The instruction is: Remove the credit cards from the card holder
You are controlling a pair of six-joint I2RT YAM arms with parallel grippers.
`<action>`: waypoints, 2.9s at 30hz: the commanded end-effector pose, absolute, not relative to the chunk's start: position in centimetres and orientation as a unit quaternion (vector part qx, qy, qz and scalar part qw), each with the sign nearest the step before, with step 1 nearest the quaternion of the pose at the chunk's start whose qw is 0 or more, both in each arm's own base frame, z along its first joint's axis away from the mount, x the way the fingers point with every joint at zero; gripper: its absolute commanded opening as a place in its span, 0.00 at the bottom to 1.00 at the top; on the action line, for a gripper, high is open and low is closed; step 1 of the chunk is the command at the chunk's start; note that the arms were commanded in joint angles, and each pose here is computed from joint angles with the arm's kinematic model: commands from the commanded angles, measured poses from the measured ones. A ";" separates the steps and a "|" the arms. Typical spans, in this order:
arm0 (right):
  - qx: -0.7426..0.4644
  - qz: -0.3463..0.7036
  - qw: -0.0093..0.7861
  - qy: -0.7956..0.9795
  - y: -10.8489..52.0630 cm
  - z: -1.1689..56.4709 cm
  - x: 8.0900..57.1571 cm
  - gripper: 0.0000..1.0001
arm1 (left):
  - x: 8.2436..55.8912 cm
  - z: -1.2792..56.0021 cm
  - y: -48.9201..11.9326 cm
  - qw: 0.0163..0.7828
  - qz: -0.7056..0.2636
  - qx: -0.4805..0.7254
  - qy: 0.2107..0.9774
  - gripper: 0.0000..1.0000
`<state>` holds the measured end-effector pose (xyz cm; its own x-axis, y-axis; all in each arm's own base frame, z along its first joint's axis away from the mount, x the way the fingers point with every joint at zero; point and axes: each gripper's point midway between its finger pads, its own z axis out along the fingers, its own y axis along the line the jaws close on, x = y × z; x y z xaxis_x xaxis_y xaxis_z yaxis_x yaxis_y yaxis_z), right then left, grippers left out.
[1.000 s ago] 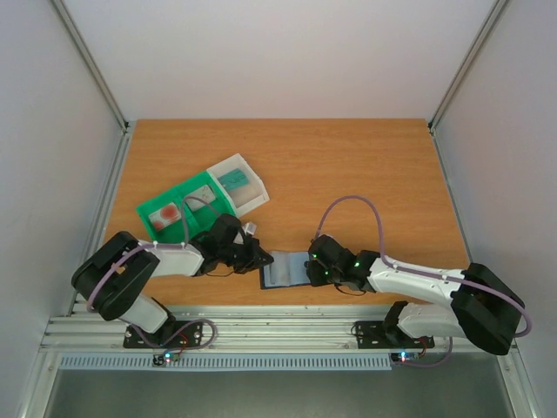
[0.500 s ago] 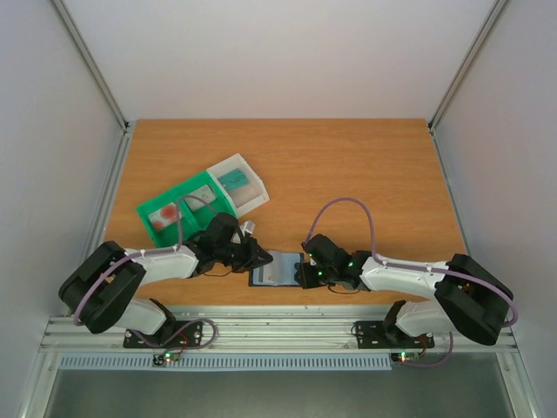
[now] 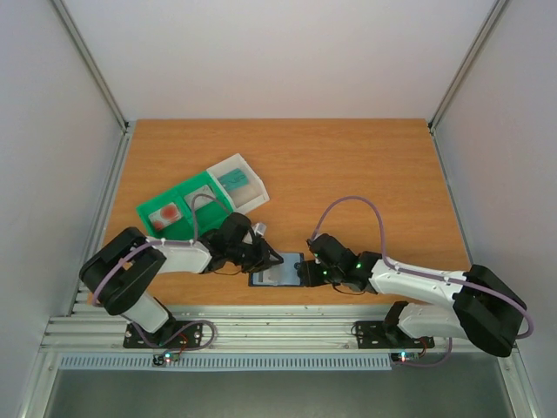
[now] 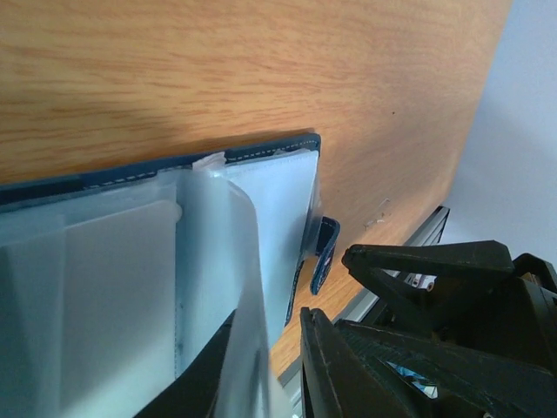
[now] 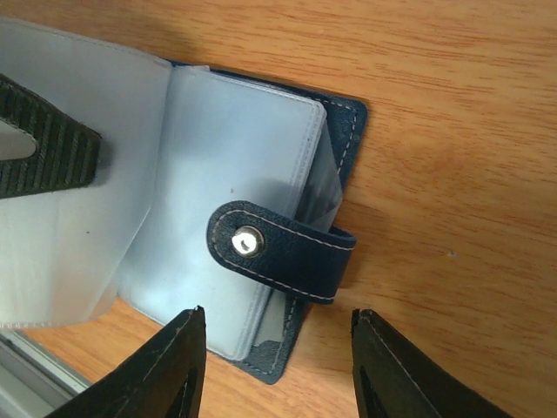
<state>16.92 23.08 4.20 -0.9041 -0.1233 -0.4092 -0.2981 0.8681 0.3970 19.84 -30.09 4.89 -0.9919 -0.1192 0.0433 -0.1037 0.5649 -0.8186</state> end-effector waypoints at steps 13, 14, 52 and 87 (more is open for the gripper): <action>-0.124 0.180 0.210 0.953 23.9 3.3 19.4 0.65 | 20.7 5.6 -32.0 0.031 -0.481 -0.053 0.874 0.12; -0.122 0.176 0.214 0.953 23.8 3.3 19.6 0.66 | 20.7 5.5 -32.0 0.031 -0.481 -0.054 0.875 0.12; -0.068 0.092 0.273 0.955 19.1 3.9 20.8 0.27 | 21.3 6.0 -36.1 0.024 -0.499 -0.014 0.866 0.30; -0.089 0.340 0.172 0.920 28.3 8.6 17.3 0.23 | 19.7 4.7 -25.9 0.069 -0.365 -0.077 0.925 0.40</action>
